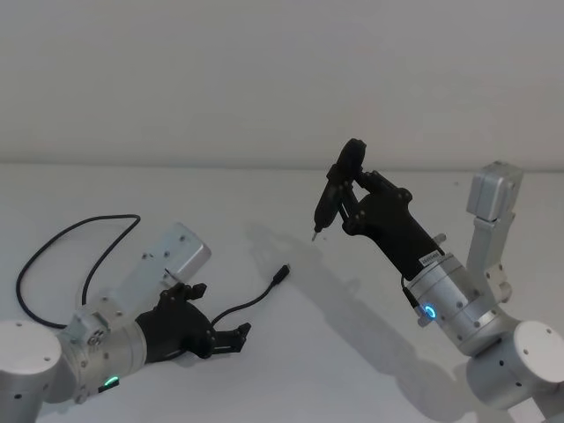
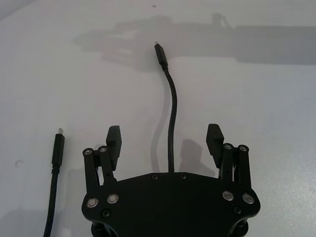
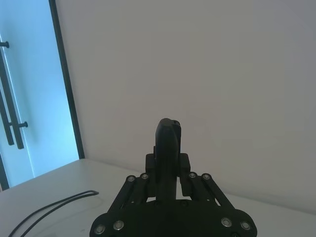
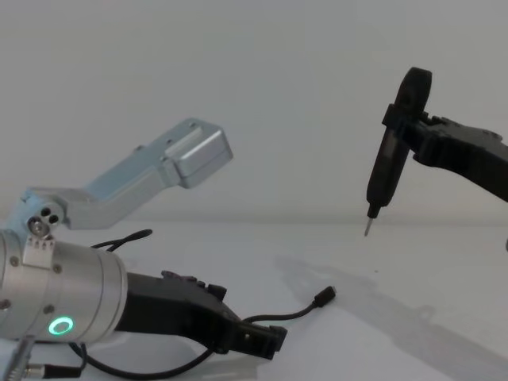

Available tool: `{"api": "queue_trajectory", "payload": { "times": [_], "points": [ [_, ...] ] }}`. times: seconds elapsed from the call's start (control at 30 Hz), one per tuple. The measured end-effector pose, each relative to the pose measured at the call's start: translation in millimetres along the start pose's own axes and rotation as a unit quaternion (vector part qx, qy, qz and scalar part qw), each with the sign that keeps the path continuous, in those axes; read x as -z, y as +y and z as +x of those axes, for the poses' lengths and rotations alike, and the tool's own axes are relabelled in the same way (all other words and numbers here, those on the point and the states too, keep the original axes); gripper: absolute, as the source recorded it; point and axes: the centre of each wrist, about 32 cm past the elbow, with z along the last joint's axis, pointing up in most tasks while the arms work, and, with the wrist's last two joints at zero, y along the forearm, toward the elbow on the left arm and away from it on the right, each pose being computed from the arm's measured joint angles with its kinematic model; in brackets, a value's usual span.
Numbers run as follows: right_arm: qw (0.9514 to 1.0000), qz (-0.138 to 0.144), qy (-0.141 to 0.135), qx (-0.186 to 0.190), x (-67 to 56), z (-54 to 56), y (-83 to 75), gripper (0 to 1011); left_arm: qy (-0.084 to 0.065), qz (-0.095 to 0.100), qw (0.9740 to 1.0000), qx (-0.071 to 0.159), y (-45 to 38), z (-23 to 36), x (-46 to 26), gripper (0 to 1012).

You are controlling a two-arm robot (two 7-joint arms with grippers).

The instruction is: Pick up the data cable with the one hand.

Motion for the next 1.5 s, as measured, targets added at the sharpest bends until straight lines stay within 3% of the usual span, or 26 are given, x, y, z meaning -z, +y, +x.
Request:
{"api": "queue_trajectory", "payload": {
  "times": [0.33, 0.43, 0.73, 1.37, 1.5],
  "points": [
    [1.0000, 0.001, 0.002, 0.000, 1.2, 1.6, 1.1, 275, 0.001, 0.007, 0.9999, 0.007, -4.0, 1.7, -0.4, 997],
    [1.0000, 0.000, 0.002, 0.000, 1.8, 2.1, 1.1, 275, 0.001, 0.008, 0.9999, 0.008, -4.6, 1.8, -0.5, 945],
    [1.0000, -0.001, 0.005, -0.001, 4.0, 3.6, 1.9, 274, 0.002, 0.011, 0.9999, 0.011, -6.0, 2.3, -0.8, 712],
    [0.9998, -0.003, 0.017, -0.010, 12.9, 7.5, 12.3, 275, 0.002, 0.013, 0.9998, 0.013, -7.0, 2.6, -0.8, 104],
    [0.9997, -0.006, 0.018, -0.012, 15.7, 9.8, 16.0, 275, 0.002, 0.013, 0.9998, 0.013, -7.1, 2.7, -0.8, 50]
  ]
}}
